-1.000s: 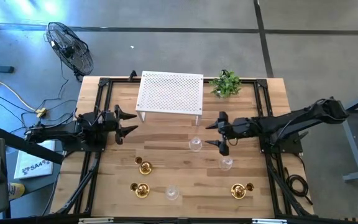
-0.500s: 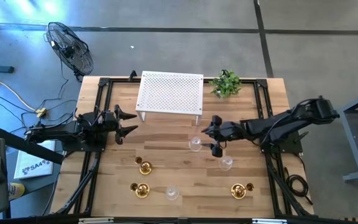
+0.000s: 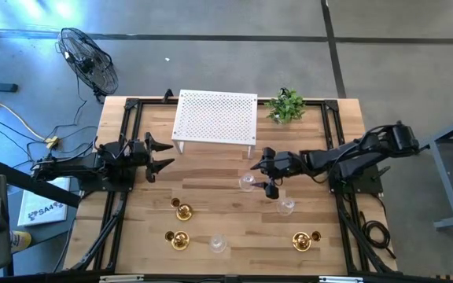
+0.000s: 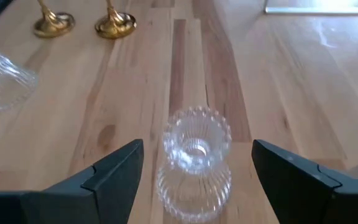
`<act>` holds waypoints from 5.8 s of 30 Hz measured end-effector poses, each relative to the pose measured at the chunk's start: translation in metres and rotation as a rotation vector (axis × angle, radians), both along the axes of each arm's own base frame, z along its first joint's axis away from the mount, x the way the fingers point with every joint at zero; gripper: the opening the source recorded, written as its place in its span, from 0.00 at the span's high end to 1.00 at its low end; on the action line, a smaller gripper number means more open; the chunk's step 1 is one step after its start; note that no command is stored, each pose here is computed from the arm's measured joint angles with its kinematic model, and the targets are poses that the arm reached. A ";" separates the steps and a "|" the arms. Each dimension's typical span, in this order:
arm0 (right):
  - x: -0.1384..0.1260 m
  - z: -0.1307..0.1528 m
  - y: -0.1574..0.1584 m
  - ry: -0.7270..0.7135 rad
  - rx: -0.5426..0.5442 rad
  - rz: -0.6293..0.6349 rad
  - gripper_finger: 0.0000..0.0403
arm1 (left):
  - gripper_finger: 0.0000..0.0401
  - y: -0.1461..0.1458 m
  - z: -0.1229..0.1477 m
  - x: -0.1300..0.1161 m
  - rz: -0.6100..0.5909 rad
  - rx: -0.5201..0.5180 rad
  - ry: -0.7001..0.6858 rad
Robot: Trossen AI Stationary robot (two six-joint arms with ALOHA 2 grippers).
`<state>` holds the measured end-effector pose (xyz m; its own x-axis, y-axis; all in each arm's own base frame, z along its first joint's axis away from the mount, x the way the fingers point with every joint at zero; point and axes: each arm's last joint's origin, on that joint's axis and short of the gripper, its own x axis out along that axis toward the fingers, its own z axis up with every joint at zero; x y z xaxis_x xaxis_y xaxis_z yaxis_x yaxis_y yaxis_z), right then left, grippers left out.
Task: Pick & Place candle stick holders
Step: Put the top transparent candle holder on the shelf
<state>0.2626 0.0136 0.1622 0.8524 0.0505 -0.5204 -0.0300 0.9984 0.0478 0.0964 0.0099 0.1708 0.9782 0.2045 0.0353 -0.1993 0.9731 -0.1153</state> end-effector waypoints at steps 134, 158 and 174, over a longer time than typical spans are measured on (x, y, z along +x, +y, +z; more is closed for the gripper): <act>0.059 0.150 -0.201 -0.017 -0.170 -0.526 0.65 | 0.38 -0.006 -0.002 0.001 -0.198 -0.075 0.012; 0.048 0.142 -0.224 -0.034 -0.056 -0.508 0.65 | 0.38 -0.006 -0.002 0.001 -0.202 -0.078 0.012; 0.058 0.126 -0.229 0.011 -0.080 -0.488 0.65 | 0.38 -0.006 -0.002 0.001 -0.204 -0.078 0.012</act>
<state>0.3202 -0.2149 0.2881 0.7612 -0.3934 -0.5155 0.4417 0.8966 -0.0321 0.0971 0.0041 0.1688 0.9999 0.0042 0.0154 -0.0012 0.9817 -0.1904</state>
